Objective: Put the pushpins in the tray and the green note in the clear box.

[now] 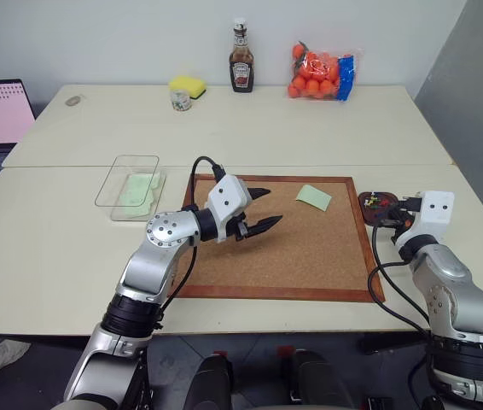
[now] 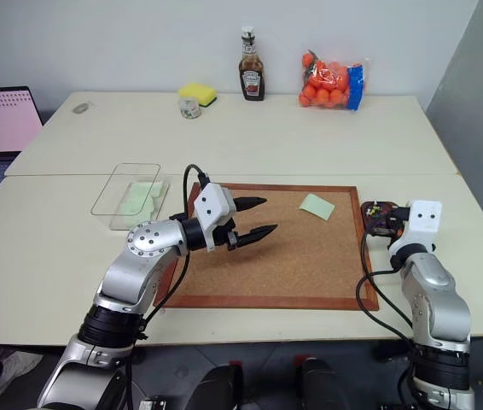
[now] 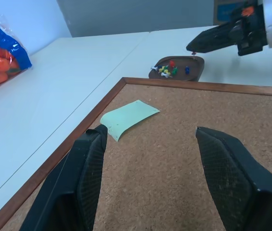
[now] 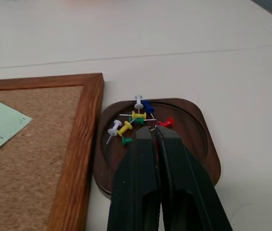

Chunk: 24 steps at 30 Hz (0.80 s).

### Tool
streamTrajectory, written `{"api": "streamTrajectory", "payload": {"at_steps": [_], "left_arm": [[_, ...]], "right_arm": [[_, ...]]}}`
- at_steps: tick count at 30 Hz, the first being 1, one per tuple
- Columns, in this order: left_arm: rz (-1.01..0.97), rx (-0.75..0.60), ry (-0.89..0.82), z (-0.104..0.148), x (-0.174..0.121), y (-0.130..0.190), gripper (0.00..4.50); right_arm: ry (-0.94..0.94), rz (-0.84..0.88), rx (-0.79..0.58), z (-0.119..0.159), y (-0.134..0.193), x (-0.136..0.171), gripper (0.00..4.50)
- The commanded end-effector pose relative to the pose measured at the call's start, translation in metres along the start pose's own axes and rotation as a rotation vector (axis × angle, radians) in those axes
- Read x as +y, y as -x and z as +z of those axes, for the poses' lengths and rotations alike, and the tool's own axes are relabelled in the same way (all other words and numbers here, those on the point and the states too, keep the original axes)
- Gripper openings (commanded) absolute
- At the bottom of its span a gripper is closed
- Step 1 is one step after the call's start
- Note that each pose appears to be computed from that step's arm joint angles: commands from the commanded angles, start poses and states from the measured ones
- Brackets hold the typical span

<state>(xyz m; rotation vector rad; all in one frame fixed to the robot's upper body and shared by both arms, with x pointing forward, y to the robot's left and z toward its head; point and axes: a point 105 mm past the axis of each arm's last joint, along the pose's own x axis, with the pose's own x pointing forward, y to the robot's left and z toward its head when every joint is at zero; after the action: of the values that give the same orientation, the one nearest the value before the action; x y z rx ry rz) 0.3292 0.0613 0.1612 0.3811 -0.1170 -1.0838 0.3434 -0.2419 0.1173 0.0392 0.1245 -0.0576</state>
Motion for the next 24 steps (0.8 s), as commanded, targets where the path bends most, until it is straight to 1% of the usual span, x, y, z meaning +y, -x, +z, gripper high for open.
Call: {"api": "streamTrajectory", "payload": {"at_steps": [1,19,20,21,24], "left_arm": [[-0.055,-0.08,-0.01,0.021,-0.006,-0.001,3.09],[-0.055,-0.047,-0.025,0.012,-0.008,-0.001,3.09],[-0.054,-0.046,-0.027,0.012,-0.008,-0.001,3.11],[-0.054,-0.046,-0.027,0.012,-0.008,-0.001,3.11],[-0.05,-0.043,-0.031,0.012,-0.007,-0.001,3.11]], "right_arm": [[0.003,-0.011,-0.056,0.018,-0.004,-0.006,0.0],[-0.002,0.0,-0.051,0.022,-0.023,-0.004,0.0],[-0.004,0.001,-0.051,0.022,-0.024,-0.004,0.47],[-0.005,0.001,-0.052,0.022,-0.024,-0.004,0.54],[-0.009,0.003,-0.054,0.023,-0.025,-0.004,1.22]]}}
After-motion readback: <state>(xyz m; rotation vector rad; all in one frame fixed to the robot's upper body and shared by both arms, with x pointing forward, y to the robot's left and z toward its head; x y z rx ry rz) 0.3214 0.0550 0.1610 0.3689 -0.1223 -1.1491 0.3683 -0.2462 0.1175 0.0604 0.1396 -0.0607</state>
